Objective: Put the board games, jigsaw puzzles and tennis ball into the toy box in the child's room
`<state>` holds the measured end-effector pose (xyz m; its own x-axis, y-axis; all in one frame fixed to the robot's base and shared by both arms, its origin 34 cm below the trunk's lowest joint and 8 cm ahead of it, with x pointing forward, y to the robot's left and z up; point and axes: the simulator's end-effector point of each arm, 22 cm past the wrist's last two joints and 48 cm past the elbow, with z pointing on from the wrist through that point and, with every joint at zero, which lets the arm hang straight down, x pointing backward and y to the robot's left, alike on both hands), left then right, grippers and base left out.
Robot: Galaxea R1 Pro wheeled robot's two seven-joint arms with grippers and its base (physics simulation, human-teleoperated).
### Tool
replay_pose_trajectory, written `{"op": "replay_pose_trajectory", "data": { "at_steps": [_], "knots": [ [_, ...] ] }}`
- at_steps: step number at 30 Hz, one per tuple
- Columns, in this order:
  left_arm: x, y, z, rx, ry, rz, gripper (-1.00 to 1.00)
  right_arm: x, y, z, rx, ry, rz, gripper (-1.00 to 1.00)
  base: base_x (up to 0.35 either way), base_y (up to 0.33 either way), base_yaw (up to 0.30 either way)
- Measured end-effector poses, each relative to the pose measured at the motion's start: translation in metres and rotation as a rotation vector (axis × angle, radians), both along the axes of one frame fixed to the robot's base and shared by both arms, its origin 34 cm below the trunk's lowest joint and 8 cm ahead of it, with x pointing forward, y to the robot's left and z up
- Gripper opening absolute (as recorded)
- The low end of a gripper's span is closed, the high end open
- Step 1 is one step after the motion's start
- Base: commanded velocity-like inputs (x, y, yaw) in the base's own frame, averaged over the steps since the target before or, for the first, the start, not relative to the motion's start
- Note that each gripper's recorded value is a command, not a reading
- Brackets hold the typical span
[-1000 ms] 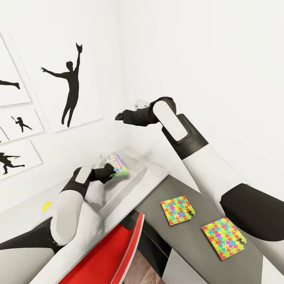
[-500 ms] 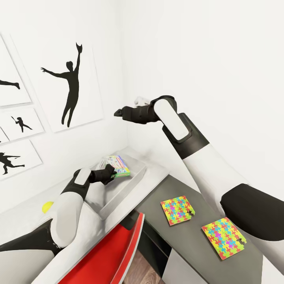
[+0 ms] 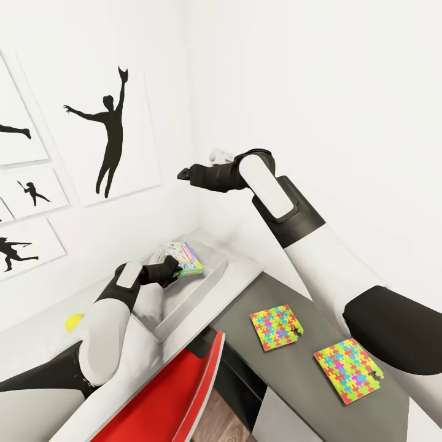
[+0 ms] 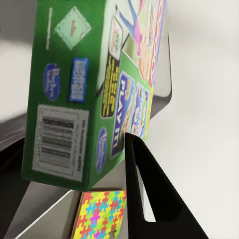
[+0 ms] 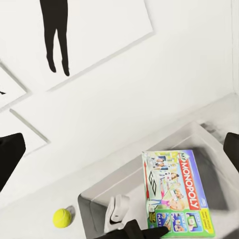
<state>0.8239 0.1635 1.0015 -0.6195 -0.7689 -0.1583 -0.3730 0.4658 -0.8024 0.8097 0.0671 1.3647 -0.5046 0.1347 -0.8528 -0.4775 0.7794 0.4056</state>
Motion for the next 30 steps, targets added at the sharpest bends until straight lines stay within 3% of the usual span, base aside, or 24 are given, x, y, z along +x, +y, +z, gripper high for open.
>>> {"op": "replay_pose_trajectory", "data": {
  "at_steps": [15,30],
  "knots": [
    [0.011,0.019,0.001,0.039,-0.03,0.082,-1.0,-0.001,0.001,-0.001,-0.007,-0.003,0.0,1.0,0.0,0.0,0.0],
    [0.013,0.022,-0.004,0.043,-0.026,0.091,-1.0,0.005,-0.004,-0.01,-0.022,0.014,-0.018,1.0,0.0,0.0,0.0]
  ]
}}
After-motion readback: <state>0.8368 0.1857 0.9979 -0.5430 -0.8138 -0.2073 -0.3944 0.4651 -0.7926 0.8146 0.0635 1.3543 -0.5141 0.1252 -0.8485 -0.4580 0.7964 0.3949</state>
